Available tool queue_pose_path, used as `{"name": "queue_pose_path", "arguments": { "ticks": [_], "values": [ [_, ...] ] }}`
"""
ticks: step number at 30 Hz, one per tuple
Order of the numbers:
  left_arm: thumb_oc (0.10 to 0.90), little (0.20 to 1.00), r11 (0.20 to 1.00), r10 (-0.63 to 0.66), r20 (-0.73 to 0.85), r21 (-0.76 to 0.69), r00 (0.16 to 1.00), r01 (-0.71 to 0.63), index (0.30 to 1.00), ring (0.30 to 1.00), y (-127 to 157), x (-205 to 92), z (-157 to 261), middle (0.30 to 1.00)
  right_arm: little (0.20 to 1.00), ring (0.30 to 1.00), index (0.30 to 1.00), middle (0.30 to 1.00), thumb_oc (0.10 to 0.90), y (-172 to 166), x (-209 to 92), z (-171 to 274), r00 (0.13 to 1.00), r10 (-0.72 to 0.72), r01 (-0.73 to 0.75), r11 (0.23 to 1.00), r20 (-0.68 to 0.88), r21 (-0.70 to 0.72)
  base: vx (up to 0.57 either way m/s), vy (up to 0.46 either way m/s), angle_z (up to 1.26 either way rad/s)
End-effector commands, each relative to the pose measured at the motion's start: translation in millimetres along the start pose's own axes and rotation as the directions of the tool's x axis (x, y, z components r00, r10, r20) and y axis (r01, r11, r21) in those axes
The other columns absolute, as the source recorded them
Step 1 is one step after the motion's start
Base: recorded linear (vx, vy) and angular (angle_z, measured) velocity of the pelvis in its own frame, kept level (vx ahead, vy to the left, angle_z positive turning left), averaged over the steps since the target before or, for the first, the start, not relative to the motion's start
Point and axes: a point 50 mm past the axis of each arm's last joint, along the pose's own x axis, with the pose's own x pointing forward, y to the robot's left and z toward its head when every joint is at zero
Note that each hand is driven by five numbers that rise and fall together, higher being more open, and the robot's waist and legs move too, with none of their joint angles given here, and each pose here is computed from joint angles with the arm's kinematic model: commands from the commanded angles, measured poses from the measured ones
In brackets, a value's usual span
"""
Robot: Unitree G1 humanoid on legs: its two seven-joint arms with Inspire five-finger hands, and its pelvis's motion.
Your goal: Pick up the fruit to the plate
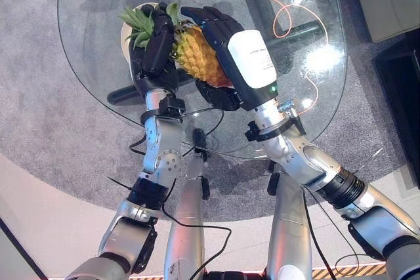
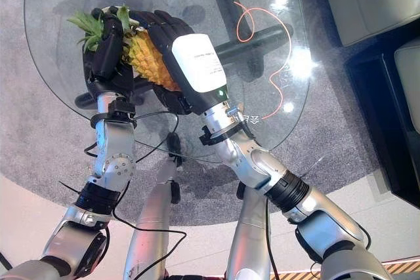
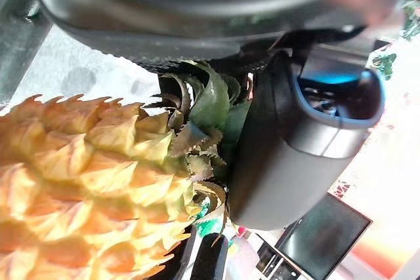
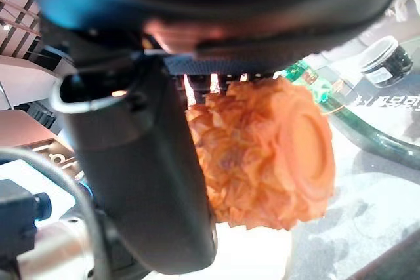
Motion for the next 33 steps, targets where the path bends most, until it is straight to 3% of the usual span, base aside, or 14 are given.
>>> {"name": "queue_pose_path", "arguments": {
  "ticks": [1, 10, 33],
  "values": [
    [0.100, 0.200, 0.992, -0.122, 0.308, 0.015, 0.944, 0.124, 0.300, 0.300, -35, 16, 53, 0.300, 0.900, 0.900, 0.900, 0.900, 0.800, -55, 35, 41, 0.915, -0.346, 0.331, 0.938, 0.208, 0.103, 0.00, 0.000, 0.00],
    [0.100, 0.200, 0.998, -0.056, 0.354, 0.057, 0.934, 0.038, 0.300, 0.300, -28, 16, 58, 0.300, 0.900, 0.900, 0.900, 0.900, 0.800, -57, 34, 42, 0.915, -0.344, 0.329, 0.939, 0.210, 0.103, 0.00, 0.000, 0.00],
    [0.100, 0.200, 0.974, 0.203, 0.519, -0.190, 0.830, -0.119, 0.300, 0.300, -26, 6, 78, 0.300, 0.900, 0.900, 0.900, 0.900, 0.800, -54, 37, 46, 0.909, -0.364, 0.348, 0.931, 0.204, 0.113, 0.00, 0.000, 0.00]
  ]
}}
